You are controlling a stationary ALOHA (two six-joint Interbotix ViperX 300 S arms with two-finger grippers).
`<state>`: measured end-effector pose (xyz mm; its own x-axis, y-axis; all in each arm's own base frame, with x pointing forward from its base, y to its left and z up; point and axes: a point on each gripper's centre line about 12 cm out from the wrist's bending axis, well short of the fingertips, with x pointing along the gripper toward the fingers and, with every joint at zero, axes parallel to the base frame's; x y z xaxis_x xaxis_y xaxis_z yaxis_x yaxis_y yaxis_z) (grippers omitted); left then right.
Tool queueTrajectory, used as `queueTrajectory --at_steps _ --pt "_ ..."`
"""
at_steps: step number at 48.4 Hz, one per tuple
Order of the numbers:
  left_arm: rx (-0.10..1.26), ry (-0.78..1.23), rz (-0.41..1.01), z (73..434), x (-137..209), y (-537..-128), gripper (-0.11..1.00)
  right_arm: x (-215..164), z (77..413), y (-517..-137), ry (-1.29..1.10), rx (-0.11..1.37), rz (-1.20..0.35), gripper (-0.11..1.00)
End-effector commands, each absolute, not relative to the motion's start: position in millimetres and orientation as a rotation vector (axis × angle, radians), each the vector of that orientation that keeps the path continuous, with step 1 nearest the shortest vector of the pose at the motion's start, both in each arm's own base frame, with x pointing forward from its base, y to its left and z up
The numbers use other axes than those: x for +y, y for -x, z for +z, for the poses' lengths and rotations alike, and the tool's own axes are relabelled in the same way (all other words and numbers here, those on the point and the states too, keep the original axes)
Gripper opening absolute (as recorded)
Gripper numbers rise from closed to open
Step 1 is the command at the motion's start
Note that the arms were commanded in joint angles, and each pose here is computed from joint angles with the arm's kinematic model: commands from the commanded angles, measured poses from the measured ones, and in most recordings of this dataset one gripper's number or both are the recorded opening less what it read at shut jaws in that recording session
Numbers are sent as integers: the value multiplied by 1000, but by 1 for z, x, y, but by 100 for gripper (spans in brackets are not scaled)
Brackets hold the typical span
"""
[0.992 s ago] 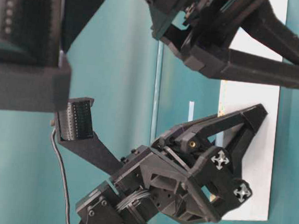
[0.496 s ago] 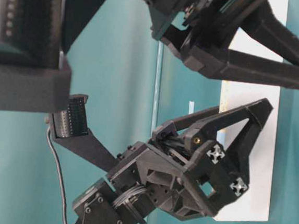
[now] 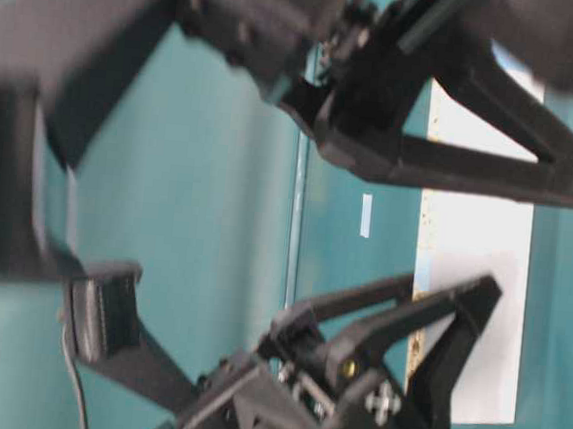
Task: Move the wooden board into place and insert the rod into its hole.
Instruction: 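Move the right gripper down over the wooden dowel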
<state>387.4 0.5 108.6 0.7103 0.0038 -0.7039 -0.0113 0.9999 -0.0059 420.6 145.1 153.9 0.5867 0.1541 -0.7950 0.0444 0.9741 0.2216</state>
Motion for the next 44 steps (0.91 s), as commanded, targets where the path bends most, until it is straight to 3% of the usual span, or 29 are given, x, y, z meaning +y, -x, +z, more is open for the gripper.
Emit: queueTrajectory --at_steps 1,16,44 --pt "738 12 7 124 -1 -384 69 151 171 -436 -277 926 44 94" --pt "738 10 9 122 0 -369 69 162 155 -473 -304 1022 -49 94" --pt "738 11 10 120 0 -367 69 170 153 -485 -351 1125 -94 88"
